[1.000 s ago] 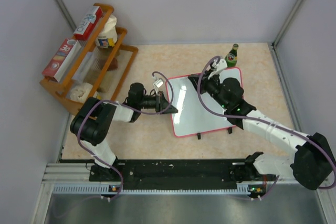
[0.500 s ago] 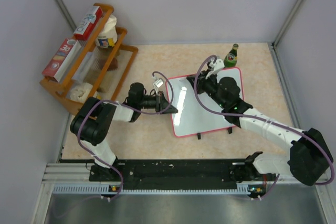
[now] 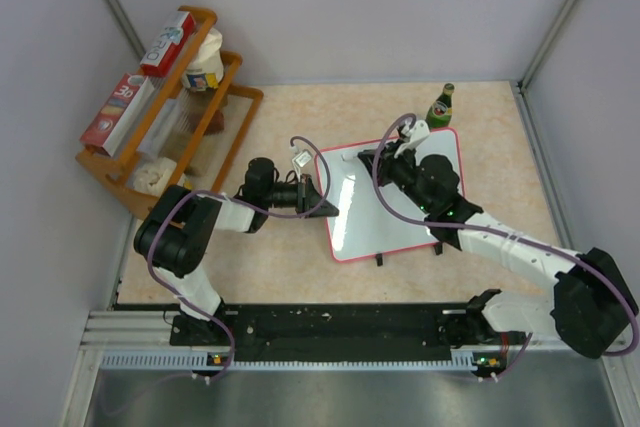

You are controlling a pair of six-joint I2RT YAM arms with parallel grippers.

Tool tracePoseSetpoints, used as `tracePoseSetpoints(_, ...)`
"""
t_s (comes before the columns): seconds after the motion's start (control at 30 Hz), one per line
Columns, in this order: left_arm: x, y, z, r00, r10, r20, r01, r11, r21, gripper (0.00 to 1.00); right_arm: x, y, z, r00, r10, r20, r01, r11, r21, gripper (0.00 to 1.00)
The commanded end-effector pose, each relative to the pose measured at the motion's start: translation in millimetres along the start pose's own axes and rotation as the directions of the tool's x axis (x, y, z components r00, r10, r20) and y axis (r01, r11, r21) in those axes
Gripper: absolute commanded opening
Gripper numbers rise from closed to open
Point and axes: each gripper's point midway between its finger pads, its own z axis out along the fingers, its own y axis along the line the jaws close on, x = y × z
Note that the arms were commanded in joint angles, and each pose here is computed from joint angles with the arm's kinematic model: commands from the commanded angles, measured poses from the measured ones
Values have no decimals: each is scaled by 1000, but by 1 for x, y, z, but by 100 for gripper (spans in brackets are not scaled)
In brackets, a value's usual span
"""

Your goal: Write a sentence on the whiteboard

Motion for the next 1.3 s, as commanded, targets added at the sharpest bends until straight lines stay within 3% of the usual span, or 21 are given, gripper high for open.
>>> tracePoseSetpoints(0.0,27,-4,4,996,20,-91,-16,999,49,0,7,-2,-7,1000,3,-5,-3,1000,14,0)
tracePoseSetpoints(0.47,28,-3,3,996,19,-90,-15,999,44,0,21,-3,-22,999,16,-29,-16,1000,3,0)
tracePoseSetpoints(0.97,29,-3,4,995,17,-96,-13,999,44,0,-45,24,-28,989,93,115,-84,993,-80,0)
tracePoseSetpoints(1.27,29,-4,5,995,21,-97,-16,999,48,0,-46,21,-5,994,64,91,-59,997,-54,0)
